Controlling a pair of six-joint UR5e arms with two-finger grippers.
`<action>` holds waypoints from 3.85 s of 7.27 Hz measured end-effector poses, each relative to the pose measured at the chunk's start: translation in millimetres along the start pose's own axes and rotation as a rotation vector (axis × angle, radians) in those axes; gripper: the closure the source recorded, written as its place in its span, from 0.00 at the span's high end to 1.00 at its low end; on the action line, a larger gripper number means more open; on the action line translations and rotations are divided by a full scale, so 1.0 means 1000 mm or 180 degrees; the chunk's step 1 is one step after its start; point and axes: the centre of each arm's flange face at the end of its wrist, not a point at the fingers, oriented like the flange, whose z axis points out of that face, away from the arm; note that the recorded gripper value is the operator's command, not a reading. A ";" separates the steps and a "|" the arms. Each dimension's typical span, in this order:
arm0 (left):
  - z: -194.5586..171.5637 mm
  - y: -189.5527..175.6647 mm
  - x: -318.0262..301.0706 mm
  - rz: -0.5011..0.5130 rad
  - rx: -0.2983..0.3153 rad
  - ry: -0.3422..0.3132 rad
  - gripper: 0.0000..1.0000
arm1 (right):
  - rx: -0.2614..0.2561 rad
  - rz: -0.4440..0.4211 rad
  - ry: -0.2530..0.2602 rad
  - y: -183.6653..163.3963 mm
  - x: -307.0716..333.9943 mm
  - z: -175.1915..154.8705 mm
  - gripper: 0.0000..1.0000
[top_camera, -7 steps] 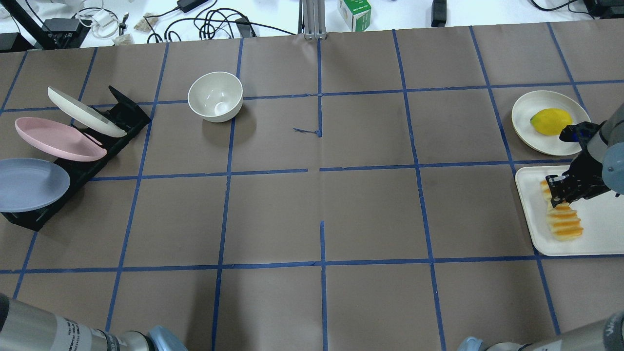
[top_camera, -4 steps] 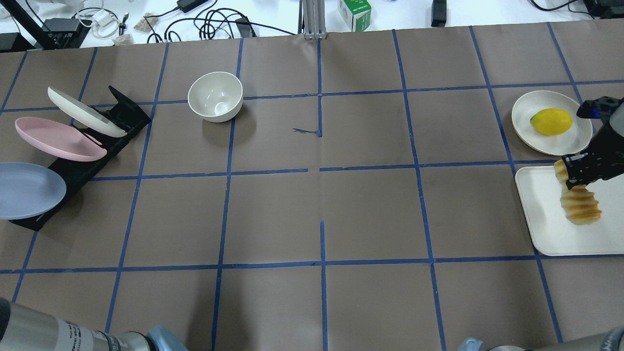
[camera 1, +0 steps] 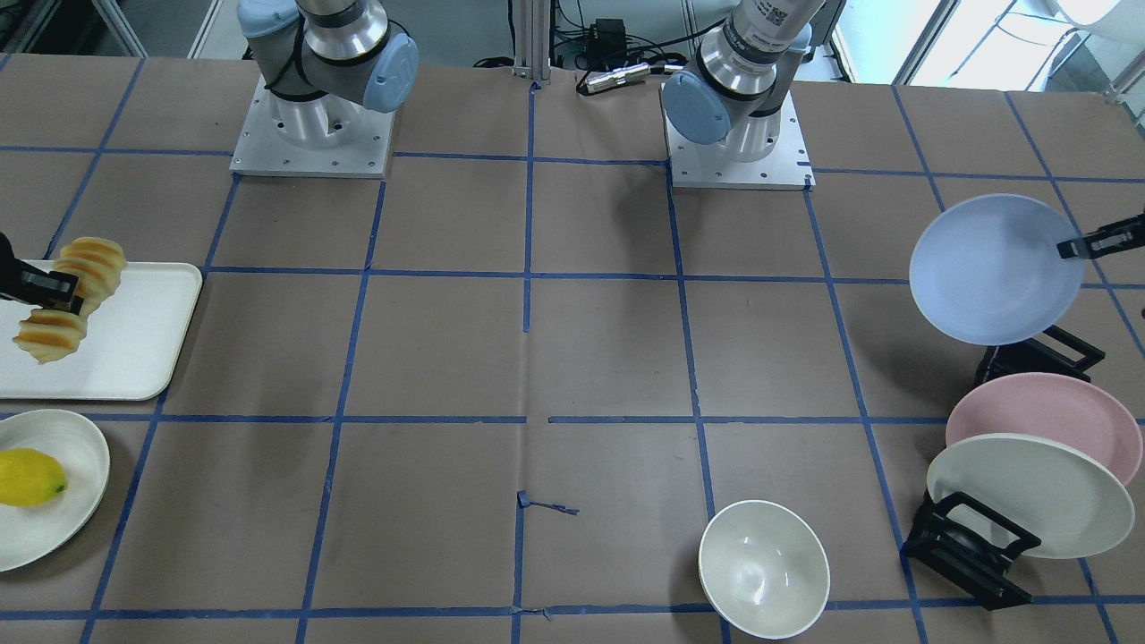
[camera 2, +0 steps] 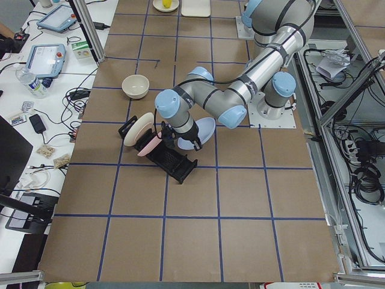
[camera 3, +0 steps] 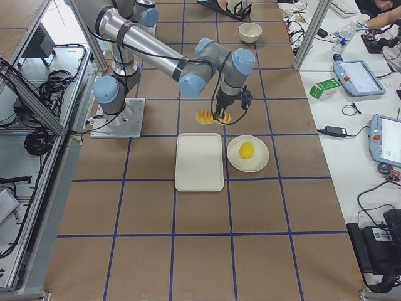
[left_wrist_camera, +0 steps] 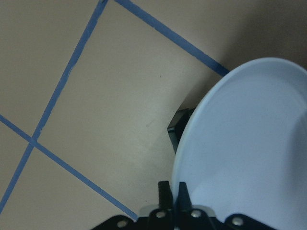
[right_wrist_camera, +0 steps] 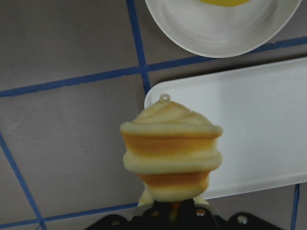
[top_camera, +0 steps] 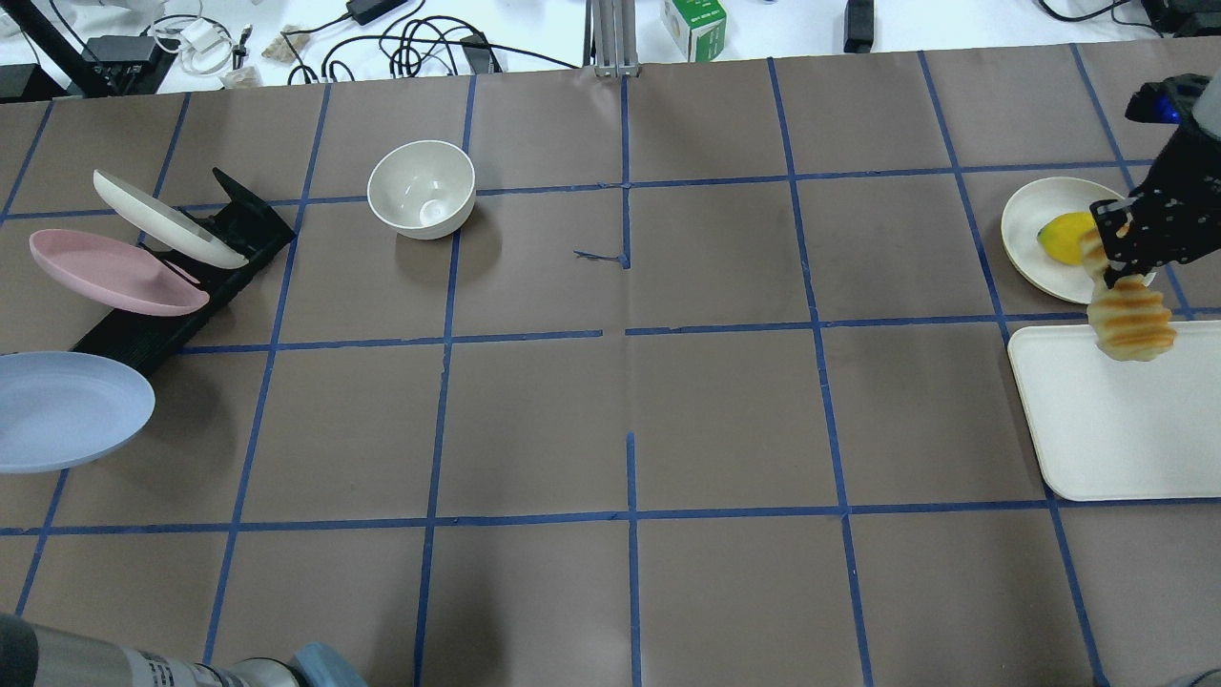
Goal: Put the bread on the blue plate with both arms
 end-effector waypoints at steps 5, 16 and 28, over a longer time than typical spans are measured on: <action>0.001 0.019 0.240 0.0870 0.0040 0.0662 0.00 | 0.0124 0.0270 -0.0017 0.016 -0.147 -0.057 0.00; 0.196 0.028 0.524 0.1048 0.1054 0.1305 1.00 | 0.0395 -0.0225 -0.0168 0.032 -0.389 0.021 0.00; -0.075 0.167 0.440 0.0799 0.1214 -0.0259 1.00 | 0.0267 -0.0328 -0.0212 0.053 -0.485 0.167 1.00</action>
